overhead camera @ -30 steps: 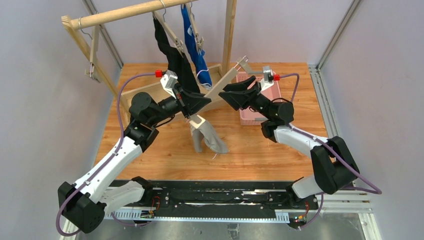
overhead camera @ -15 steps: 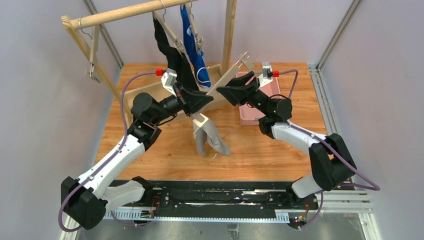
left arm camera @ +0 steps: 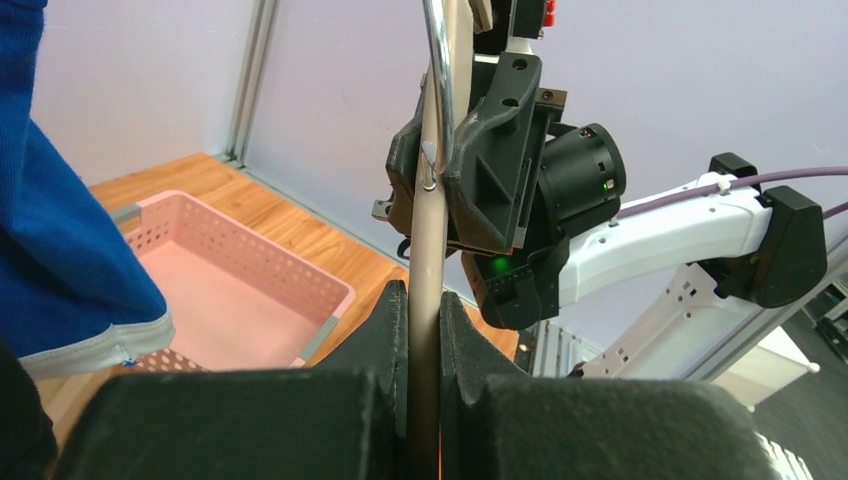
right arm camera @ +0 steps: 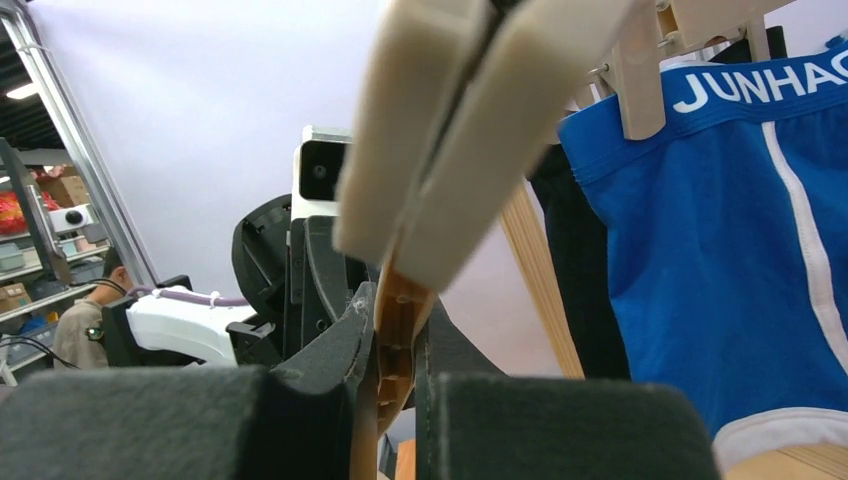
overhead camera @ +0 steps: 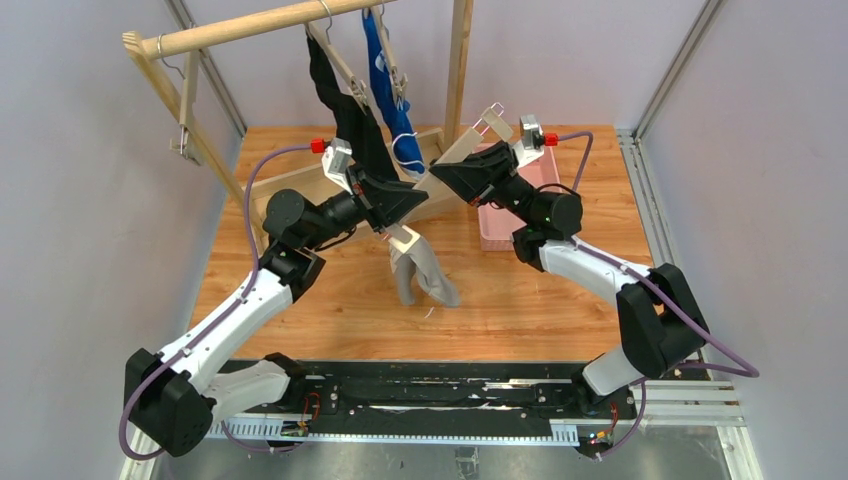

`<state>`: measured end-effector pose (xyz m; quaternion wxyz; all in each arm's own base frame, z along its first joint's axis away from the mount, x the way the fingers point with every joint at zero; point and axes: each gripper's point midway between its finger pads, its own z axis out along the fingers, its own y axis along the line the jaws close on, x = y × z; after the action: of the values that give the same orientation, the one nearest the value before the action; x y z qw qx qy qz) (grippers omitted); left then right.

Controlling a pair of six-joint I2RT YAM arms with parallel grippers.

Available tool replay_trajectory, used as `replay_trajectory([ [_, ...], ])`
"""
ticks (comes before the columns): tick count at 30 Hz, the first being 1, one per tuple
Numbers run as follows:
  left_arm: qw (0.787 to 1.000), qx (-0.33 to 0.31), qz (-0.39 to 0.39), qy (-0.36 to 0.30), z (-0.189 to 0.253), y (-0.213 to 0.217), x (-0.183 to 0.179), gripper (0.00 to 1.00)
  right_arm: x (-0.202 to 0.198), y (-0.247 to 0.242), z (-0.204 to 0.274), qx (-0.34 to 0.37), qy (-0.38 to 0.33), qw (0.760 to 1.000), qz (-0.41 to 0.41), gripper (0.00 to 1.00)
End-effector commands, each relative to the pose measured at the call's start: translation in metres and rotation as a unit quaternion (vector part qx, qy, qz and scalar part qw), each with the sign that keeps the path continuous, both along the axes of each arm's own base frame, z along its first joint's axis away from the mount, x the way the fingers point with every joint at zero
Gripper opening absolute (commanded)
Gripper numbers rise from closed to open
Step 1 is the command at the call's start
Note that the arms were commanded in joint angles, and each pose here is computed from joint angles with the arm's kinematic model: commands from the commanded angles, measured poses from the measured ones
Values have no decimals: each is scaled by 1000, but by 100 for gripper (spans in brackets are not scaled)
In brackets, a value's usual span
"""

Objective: Remove the underwear clipped to the hanger

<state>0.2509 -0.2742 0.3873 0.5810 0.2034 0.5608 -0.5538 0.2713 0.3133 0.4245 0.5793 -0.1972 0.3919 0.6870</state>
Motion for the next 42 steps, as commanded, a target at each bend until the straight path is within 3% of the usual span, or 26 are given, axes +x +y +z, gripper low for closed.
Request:
replay_trajectory([
  [1,1000,-18,-6,-6,9,-2,-4,0,-6,3,10,7,-45,999,-10,1],
  [4,1000,-22,-3,1,8,-2,-3,11,-5,3,8,4,-46,999,-11,1],
  [8,1000,-19,-4,9,1,-2,-4,39,-10,2,11,3,-57,998,-9,1],
  [11,1000,-12,-2,4,-7,1,-7,53,-14,1,14,2,-68,998,-9,1],
  [27,990,71,118,-25,-30,48,-17,66,-48,-14,32,9,-97,995,7,1],
  [39,995,63,72,-9,-39,34,-23,67,-57,-20,38,13,-105,994,11,1],
  [42,996,62,61,-10,-40,32,-25,58,-57,-19,37,12,-103,995,11,0],
])
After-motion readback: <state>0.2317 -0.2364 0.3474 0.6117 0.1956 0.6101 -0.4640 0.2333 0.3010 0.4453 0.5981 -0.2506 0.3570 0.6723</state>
